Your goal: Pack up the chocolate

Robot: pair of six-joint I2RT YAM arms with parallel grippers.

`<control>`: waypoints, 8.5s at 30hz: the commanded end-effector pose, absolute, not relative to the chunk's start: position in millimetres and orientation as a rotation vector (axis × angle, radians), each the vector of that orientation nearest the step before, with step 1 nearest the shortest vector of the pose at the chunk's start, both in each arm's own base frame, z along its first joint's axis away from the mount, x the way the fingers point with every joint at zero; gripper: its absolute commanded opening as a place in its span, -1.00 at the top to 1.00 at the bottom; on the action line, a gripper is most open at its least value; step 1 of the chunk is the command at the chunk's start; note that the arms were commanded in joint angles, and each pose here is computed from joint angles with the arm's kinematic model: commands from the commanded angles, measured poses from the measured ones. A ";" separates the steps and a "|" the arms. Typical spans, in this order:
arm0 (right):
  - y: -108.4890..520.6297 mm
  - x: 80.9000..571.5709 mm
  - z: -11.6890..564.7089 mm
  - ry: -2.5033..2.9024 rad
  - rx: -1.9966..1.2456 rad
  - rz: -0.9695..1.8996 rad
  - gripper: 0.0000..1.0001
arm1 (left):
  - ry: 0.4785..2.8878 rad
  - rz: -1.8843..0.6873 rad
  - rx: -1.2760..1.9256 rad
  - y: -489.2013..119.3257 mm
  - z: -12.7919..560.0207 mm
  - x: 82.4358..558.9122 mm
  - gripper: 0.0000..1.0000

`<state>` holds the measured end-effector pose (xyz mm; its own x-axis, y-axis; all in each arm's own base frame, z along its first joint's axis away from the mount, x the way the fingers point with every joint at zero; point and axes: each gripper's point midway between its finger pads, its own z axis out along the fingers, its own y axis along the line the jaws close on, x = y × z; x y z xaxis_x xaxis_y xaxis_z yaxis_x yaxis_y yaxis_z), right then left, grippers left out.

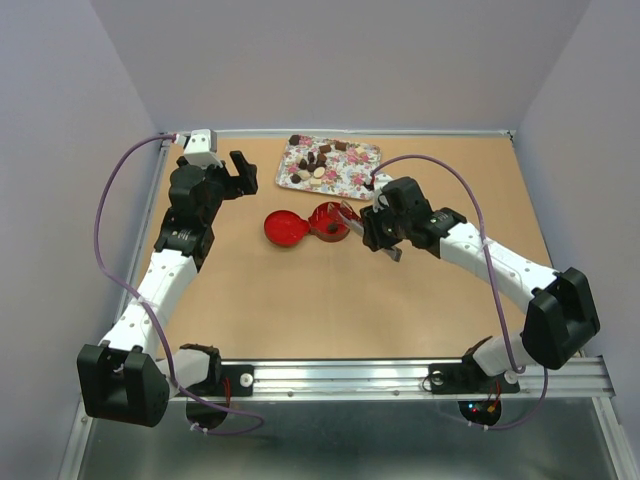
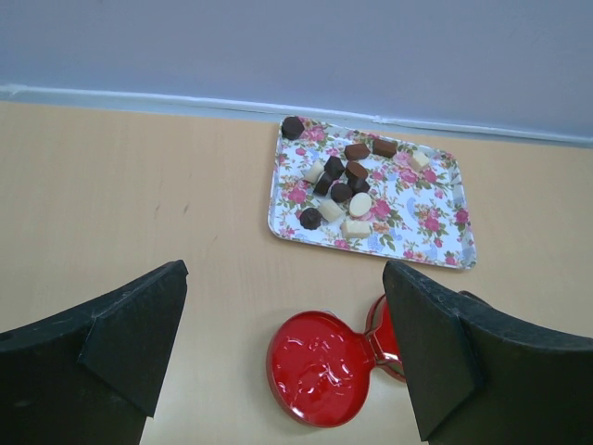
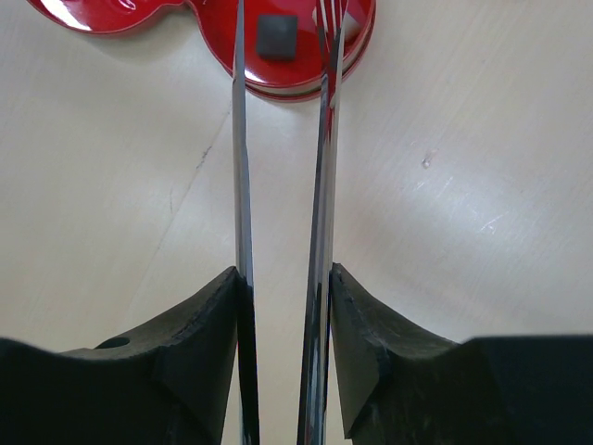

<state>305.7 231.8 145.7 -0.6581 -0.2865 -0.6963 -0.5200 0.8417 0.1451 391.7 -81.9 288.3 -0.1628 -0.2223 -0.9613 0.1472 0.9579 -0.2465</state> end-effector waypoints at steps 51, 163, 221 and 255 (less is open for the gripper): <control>177.0 538.1 153.9 2.158 -0.360 0.060 0.00 | 1.642 -0.315 -0.055 -81.5 315.4 395.5 -0.97; 241.1 322.8 184.9 2.192 -0.528 0.485 0.10 | 1.634 -0.322 -0.090 -78.7 323.9 392.8 -0.97; 299.4 471.1 127.8 2.254 -0.422 0.226 -0.07 | 1.621 -0.332 -0.088 -79.7 318.4 389.2 -0.97; 311.7 461.6 129.9 2.323 -0.516 0.108 -0.03 | 1.594 -0.350 -0.084 -80.6 326.5 382.5 -0.97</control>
